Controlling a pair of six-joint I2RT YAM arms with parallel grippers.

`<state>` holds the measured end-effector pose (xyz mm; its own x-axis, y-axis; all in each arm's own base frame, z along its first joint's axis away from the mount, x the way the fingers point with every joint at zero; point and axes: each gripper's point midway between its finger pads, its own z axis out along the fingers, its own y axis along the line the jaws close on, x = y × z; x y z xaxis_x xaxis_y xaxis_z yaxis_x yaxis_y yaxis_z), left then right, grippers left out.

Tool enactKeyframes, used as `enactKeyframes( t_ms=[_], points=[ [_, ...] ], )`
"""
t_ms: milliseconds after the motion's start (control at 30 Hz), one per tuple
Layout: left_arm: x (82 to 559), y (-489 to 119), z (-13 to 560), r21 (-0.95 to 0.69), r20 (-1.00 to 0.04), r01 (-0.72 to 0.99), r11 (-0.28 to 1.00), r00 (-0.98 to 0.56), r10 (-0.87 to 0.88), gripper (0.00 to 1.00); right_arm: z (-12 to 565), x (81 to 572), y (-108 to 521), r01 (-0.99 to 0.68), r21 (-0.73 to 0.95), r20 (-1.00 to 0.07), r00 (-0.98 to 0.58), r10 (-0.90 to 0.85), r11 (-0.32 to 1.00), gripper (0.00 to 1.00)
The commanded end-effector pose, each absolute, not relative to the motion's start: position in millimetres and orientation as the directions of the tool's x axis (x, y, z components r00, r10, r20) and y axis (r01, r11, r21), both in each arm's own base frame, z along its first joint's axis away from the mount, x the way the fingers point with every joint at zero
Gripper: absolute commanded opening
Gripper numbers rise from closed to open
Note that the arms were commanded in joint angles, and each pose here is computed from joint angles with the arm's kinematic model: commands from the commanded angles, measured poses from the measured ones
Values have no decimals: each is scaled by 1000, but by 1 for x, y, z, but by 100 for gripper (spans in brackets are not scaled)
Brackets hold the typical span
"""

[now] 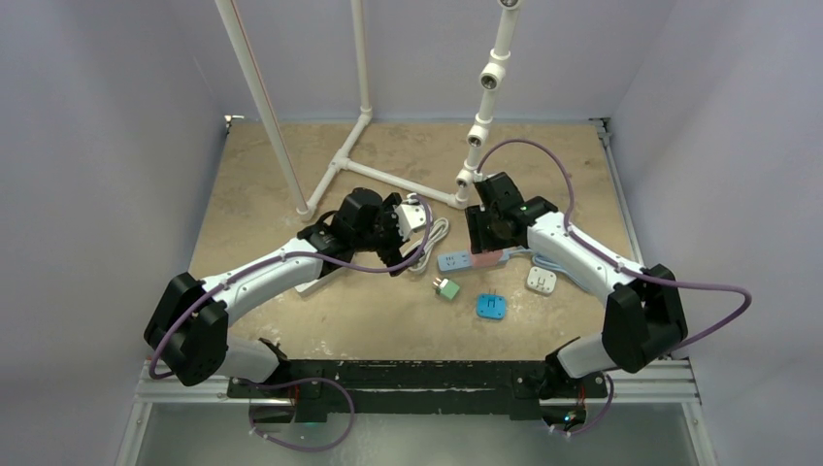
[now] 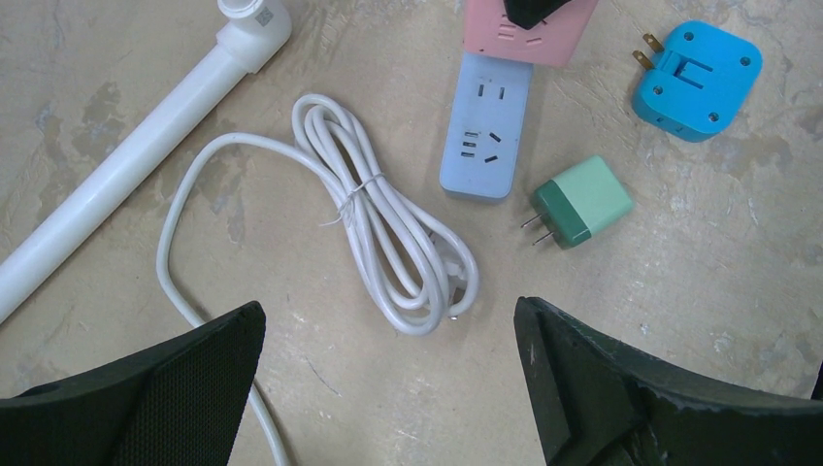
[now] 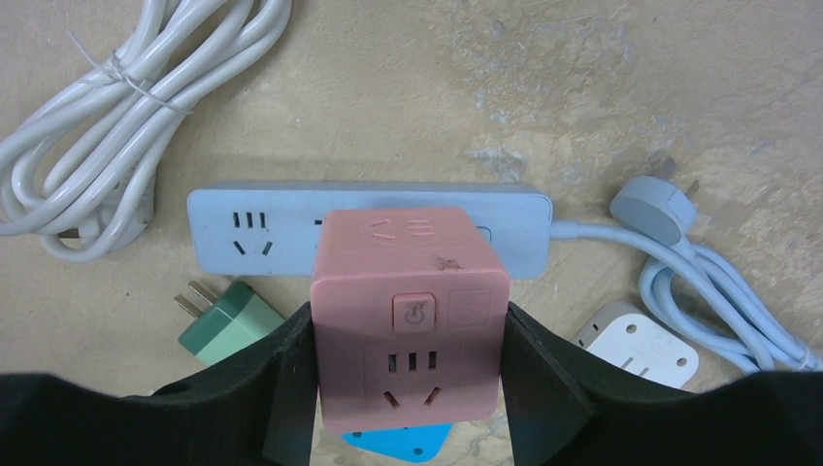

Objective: Insert the plug
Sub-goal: Insert the plug into the socket.

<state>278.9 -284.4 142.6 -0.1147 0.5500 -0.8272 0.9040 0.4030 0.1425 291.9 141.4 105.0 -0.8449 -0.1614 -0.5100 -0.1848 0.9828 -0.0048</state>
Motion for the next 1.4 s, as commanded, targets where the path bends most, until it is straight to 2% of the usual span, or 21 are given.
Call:
enactKeyframes(
  t_ms=[0, 700, 1367],
  points=[
    [278, -287, 149, 143, -839, 908, 394, -100, 535, 99, 107, 298, 144, -188, -7, -537, -828, -162, 982, 0],
    [274, -287, 146, 125, -839, 912, 392, -114, 533, 99, 109, 305, 140, -176, -31, -566, -808, -162, 984, 0],
    [274, -290, 151, 117, -844, 915, 386, -113, 525, 99, 94, 305, 137, -172, -60, -539, -824, -177, 983, 0]
  ],
)
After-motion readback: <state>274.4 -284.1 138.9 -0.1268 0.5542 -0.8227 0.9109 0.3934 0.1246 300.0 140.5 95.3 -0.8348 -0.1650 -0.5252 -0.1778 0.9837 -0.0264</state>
